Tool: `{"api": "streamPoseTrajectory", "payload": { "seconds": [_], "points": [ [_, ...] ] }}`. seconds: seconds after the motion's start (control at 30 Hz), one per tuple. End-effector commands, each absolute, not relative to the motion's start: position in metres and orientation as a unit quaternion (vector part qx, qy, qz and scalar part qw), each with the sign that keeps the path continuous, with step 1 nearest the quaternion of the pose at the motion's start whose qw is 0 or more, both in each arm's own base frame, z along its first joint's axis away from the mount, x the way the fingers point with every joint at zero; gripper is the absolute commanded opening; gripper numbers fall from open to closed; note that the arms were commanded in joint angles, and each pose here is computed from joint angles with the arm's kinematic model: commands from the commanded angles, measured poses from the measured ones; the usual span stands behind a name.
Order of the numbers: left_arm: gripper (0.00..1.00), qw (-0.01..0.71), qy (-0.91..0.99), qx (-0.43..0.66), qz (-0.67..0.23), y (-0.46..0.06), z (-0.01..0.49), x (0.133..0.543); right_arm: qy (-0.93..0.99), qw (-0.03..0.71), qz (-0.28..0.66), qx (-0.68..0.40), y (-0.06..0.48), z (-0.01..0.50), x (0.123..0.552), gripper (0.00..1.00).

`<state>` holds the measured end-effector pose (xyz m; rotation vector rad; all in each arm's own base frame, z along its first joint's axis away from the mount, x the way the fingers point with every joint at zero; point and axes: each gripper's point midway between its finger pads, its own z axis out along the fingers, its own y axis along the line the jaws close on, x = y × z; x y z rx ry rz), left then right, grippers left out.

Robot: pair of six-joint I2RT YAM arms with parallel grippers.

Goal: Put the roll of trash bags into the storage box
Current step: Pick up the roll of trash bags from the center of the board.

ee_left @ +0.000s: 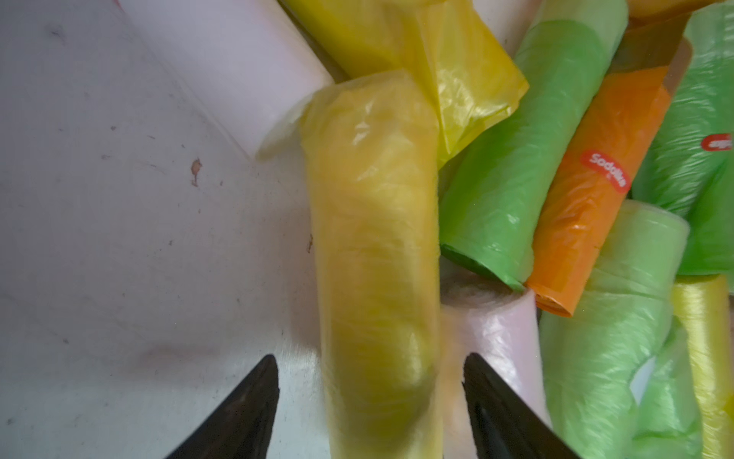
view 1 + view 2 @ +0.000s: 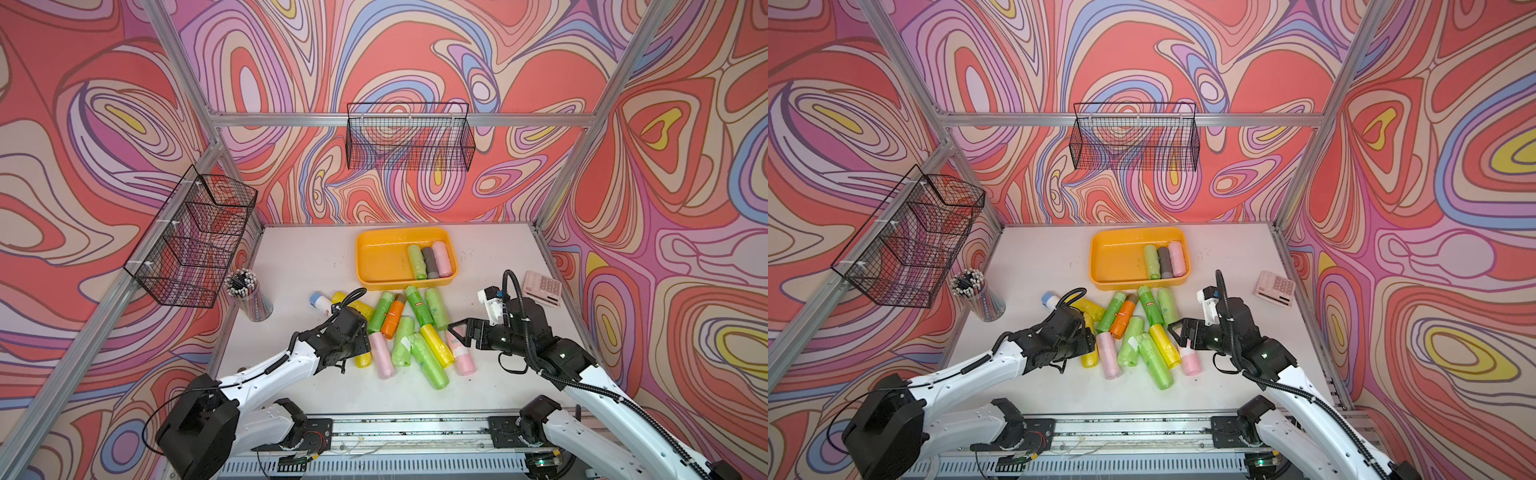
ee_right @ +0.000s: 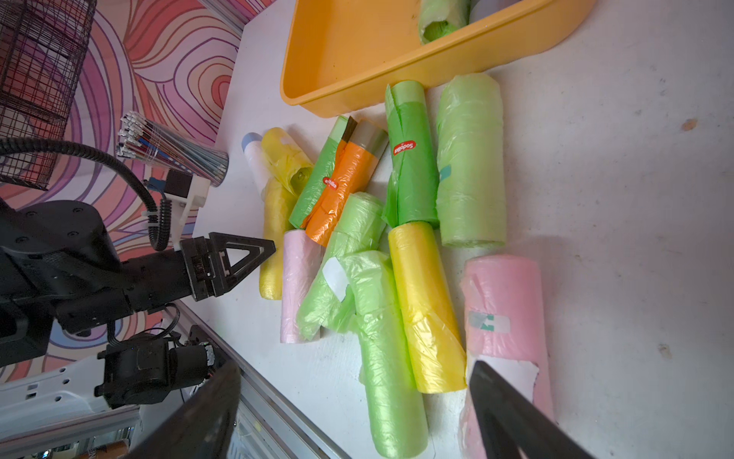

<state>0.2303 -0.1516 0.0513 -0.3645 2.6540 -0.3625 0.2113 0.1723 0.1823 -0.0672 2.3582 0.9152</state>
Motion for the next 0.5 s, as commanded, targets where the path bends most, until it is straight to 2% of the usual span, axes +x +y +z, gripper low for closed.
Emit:
{"api": "streamPoseTrajectory", "payload": {
  "seconds": [0.0, 0.27, 0.47],
  "points": [
    [0.72, 0.221, 0.959, -0.134, -0.119, -0.151, 0.049, 0.238, 0.895, 0.299, 0.330, -0.027, 0.171, 0.177, 0.215, 0.92],
    [0.67, 0.207, 0.961, -0.135, -0.122, -0.157, 0.038, 0.239, 0.896, 0.300, 0.327, -0.025, 0.171, 0.176, 0.218, 0.92],
    [0.57, 0.187, 0.962, -0.139, -0.140, -0.166, 0.029, 0.237, 0.899, 0.298, 0.320, -0.016, 0.168, 0.171, 0.220, 0.92]
  ]
}}
